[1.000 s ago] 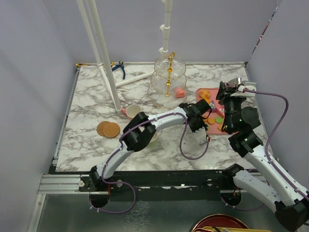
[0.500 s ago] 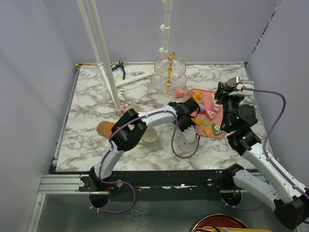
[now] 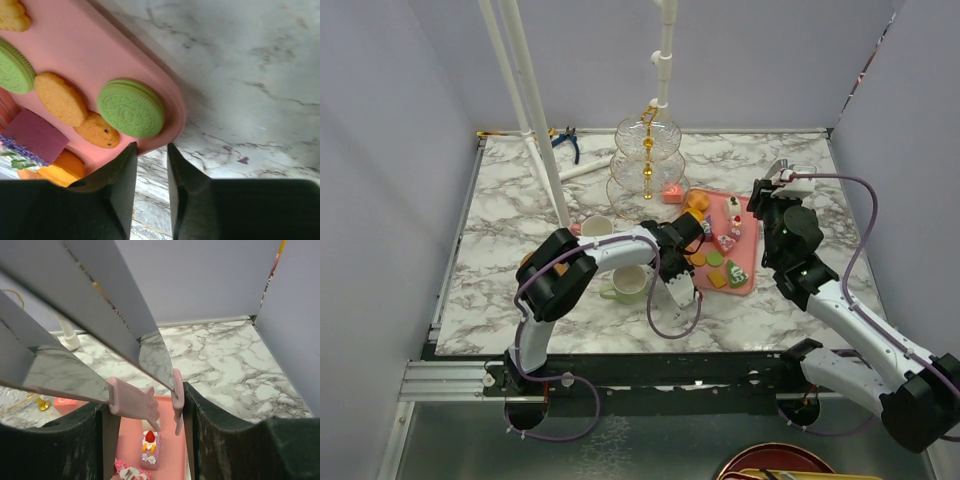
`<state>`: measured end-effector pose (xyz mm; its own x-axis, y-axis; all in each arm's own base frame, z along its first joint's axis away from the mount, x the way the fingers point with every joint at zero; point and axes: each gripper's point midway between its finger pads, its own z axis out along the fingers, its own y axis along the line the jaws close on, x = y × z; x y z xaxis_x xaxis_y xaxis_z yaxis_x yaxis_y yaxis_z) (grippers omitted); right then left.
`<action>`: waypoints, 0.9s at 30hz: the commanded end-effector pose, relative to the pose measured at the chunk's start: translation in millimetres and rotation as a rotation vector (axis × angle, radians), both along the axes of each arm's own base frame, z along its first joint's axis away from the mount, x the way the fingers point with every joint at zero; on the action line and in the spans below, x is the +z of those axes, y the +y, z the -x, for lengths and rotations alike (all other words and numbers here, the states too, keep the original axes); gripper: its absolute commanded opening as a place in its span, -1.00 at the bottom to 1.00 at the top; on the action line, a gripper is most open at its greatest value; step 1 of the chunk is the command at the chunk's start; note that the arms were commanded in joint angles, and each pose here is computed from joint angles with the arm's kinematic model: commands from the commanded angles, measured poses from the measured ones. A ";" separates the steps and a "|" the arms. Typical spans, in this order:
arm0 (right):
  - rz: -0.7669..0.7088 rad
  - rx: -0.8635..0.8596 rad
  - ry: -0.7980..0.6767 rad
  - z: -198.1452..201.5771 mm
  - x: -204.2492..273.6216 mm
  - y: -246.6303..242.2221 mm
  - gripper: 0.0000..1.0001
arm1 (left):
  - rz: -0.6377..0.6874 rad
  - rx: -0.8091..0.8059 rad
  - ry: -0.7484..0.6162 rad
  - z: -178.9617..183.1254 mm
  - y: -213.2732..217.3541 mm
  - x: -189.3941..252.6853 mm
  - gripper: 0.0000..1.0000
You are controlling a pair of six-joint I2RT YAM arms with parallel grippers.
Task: Serve the afternoon tea
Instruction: Move the tray at the center of the board, then adjust the tray at the center of the board.
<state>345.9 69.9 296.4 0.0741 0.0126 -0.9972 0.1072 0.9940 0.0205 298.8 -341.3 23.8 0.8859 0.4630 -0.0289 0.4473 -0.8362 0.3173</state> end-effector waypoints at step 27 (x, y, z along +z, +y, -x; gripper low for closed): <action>-0.080 -0.077 -0.036 -23.6 -5.6 -19.3 0.04 | 0.524 1.216 0.502 -33.1 -47.6 59.6 0.67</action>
<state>373.4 54.3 274.0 0.0529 0.0472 -0.9975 0.1830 0.9815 0.0562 301.1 -372.1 81.8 0.0734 0.8267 -0.5579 0.9904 0.0053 0.1381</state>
